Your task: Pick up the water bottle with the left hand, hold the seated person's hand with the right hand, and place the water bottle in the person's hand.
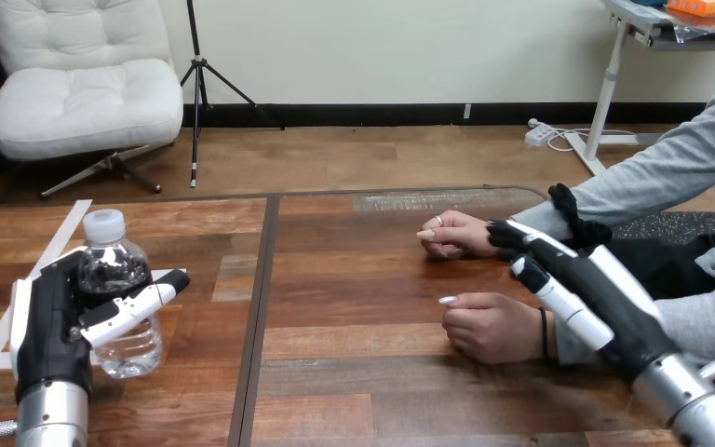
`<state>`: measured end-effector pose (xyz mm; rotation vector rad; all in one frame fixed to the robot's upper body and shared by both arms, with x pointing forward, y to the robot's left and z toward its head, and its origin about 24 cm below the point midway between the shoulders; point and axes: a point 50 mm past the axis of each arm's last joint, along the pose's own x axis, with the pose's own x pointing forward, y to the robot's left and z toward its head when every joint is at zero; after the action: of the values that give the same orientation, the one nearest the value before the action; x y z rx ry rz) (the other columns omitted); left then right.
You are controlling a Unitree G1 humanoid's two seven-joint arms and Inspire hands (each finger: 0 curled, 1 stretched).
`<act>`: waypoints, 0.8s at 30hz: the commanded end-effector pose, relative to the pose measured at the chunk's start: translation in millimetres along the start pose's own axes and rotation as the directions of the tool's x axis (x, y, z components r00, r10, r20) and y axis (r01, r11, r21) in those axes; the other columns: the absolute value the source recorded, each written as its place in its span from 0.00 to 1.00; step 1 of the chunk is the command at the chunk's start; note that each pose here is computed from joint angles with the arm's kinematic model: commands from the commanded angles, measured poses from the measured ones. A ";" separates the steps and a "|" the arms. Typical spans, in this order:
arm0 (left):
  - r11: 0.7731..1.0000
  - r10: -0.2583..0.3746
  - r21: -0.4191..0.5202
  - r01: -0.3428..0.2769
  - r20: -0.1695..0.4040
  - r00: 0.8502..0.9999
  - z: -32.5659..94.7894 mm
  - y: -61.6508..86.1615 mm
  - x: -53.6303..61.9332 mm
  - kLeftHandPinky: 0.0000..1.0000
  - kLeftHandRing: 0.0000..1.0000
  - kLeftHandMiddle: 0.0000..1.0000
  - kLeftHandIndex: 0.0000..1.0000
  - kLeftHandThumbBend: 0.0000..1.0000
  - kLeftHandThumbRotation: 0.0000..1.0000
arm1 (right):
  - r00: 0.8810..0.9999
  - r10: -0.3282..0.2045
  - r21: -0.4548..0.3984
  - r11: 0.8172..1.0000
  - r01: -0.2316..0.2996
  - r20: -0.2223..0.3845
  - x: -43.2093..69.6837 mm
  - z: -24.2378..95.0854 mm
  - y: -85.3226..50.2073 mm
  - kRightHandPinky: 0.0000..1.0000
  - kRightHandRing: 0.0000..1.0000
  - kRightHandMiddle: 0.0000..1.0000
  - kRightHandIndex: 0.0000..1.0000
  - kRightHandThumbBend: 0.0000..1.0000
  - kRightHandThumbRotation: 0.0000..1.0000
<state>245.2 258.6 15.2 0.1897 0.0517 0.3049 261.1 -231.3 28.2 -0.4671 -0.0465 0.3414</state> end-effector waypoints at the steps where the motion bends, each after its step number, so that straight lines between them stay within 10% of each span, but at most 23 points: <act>1: 0.997 -0.027 -0.059 0.048 0.319 0.947 77.6 -7.7 14.3 0.36 0.39 0.42 0.42 0.73 0.00 | 0.978 -0.095 -0.179 0.975 0.129 0.186 33.7 37.1 -52.2 0.86 0.89 0.90 0.90 0.83 0.97; 24: 0.997 -0.043 -0.054 0.064 0.324 0.945 76.9 -8.1 11.7 0.37 0.39 0.42 0.41 0.73 0.00 | 0.983 -0.083 -0.328 0.935 0.134 0.163 40.9 35.2 -76.1 0.80 0.86 0.89 0.89 0.98 0.91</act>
<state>246.3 249.3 36.9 0.1754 -0.0459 0.2509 289.1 -265.6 42.3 -0.6908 -0.0947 0.2965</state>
